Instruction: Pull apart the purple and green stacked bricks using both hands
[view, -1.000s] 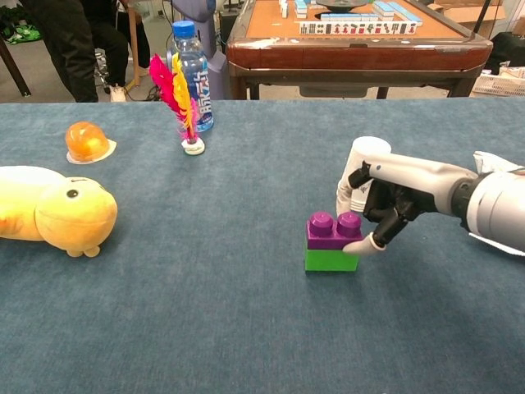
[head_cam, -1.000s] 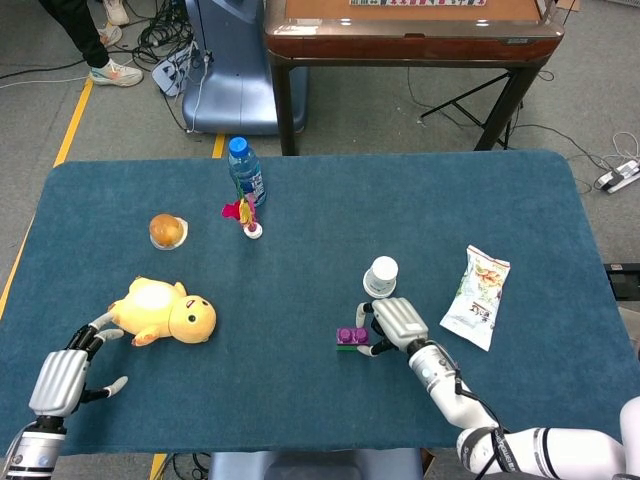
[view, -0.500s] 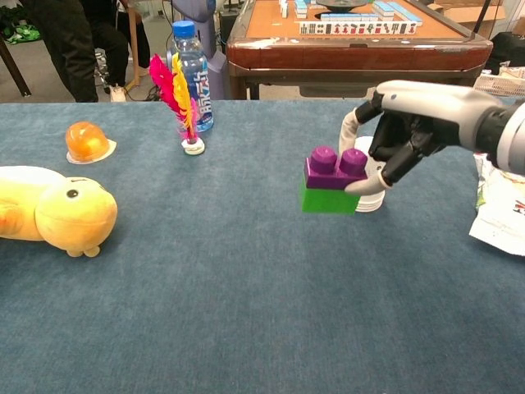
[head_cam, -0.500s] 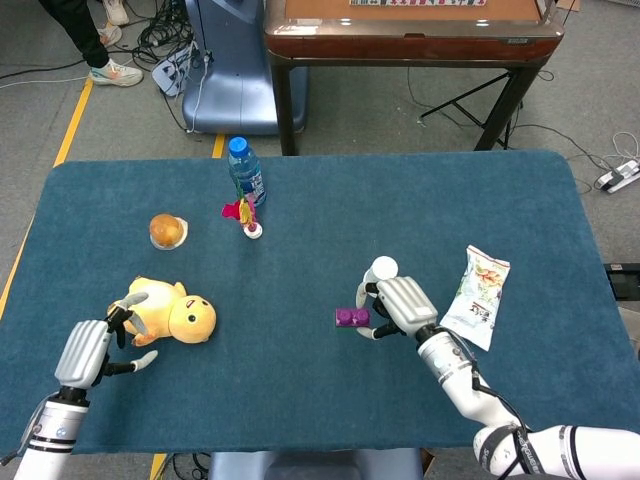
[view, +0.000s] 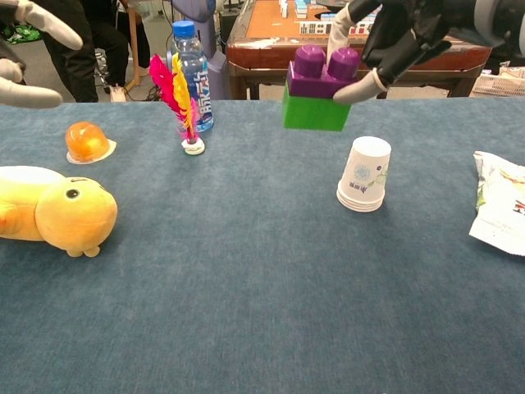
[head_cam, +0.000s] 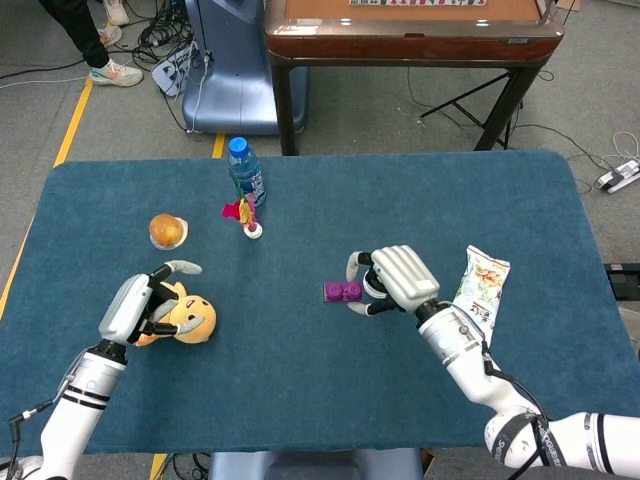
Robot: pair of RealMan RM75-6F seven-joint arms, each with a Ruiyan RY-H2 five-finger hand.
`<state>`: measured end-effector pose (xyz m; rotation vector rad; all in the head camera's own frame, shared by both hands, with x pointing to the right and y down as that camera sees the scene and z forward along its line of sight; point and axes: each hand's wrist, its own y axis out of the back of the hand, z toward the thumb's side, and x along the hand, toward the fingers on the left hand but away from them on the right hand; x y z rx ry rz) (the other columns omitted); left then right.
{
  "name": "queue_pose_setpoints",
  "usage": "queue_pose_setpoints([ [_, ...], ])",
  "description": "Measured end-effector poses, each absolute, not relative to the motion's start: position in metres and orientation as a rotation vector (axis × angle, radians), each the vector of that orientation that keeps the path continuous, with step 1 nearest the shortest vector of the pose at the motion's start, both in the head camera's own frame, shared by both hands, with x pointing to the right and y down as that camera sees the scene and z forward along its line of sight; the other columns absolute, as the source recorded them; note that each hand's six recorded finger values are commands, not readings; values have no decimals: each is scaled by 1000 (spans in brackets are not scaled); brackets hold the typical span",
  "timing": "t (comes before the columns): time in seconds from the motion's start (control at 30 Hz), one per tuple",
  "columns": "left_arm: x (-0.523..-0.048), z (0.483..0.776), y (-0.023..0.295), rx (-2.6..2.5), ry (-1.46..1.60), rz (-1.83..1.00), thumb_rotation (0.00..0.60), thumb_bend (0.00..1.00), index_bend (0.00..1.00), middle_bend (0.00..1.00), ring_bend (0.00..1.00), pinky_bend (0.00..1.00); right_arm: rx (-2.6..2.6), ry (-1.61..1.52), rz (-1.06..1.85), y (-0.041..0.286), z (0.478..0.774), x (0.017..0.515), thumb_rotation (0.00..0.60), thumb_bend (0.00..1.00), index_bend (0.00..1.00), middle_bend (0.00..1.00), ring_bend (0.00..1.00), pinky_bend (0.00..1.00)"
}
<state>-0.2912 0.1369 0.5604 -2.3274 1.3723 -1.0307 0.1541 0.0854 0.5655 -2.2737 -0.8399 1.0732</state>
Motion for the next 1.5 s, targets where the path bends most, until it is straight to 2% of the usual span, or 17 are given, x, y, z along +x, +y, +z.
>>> queue_pose_setpoints([
  [0.37, -239, 553, 108, -2631, 1442, -927, 600, 110, 340, 1000, 1000, 1000, -2352, -857, 1017, 62, 553, 128, 600, 551, 621, 1000, 1000, 1000],
  [0.87, -196, 572, 113, -2655, 1488, -855, 600, 110, 295, 1000, 1000, 1000, -2410, -881, 969, 51, 553, 108, 600, 552, 622, 1000, 1000, 1000],
  [1.5, -174, 595, 116, -2631, 1593, -828, 600, 110, 405, 1000, 1000, 1000, -2490, -855, 934, 54, 560, 90, 600, 551, 623, 1000, 1000, 1000],
])
